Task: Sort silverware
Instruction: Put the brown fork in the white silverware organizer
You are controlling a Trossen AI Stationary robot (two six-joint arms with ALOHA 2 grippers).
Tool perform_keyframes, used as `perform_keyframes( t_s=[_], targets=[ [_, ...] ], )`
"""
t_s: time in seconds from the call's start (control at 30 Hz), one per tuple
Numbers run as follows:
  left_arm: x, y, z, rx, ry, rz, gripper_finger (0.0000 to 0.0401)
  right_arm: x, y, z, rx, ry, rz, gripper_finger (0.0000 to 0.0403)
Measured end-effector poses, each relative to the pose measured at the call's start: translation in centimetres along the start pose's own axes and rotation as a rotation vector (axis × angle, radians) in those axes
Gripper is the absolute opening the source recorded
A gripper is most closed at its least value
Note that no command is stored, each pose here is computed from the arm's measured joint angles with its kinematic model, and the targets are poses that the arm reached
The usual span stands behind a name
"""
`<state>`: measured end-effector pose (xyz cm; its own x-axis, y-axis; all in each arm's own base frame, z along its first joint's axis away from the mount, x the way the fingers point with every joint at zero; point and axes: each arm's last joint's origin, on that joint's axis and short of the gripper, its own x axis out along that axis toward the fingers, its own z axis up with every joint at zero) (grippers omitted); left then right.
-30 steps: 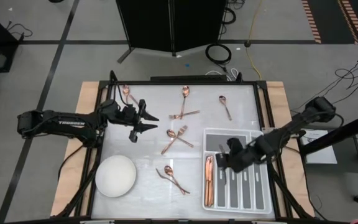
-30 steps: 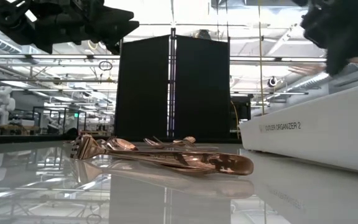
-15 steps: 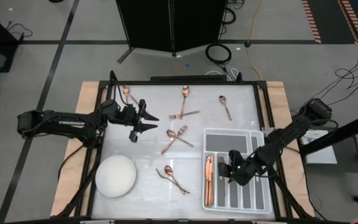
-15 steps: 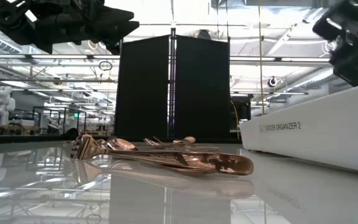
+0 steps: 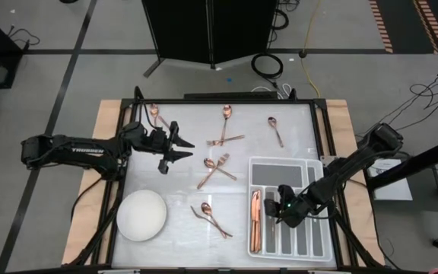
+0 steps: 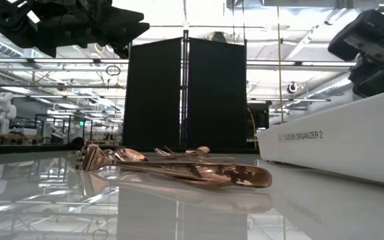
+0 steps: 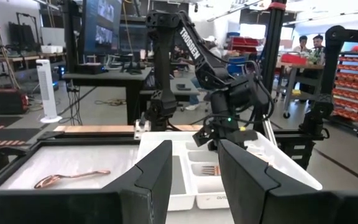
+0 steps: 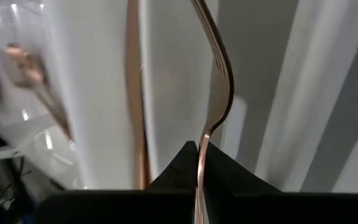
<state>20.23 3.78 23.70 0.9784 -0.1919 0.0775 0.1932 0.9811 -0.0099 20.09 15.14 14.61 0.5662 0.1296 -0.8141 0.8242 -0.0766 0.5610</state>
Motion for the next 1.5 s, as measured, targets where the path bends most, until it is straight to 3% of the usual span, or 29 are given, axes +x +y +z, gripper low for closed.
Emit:
perform_keyframes(
  t_s=[0.57, 0.73, 0.93, 1.1, 1.3, 1.5],
  targets=[
    [0.0, 0.0, 0.0, -0.001, 0.001, 0.000, 0.0130, 0.3, -0.2, 0.1, -0.003, -0.018, -0.014, 0.0089],
    [0.0, 0.0, 0.0, -0.001, 0.000, 0.000, 0.0130, -0.8, -0.2, 0.5, -0.037, -0.028, -0.034, 0.0095],
    [0.0, 0.0, 0.0, -0.016, -0.001, 0.000, 0.0130, -2.7, 0.4, 0.9, -0.086, -0.041, 0.036, 0.0092],
    [0.0, 0.0, 0.0, -0.076, -0.001, -0.001, 0.0130, -4.0, 1.1, 1.6, -0.163, -0.046, 0.080, 0.0092],
    [0.1, -0.2, 0.0, -0.090, 0.001, -0.015, 0.0130, -5.2, 2.2, 3.0, -0.321, -0.071, 0.135, 0.0091],
    [0.1, -0.2, -0.6, -0.182, 0.059, -0.011, 0.0130, -6.5, 3.4, 4.8, -0.490, -0.125, 0.191, 0.0091]
  ],
)
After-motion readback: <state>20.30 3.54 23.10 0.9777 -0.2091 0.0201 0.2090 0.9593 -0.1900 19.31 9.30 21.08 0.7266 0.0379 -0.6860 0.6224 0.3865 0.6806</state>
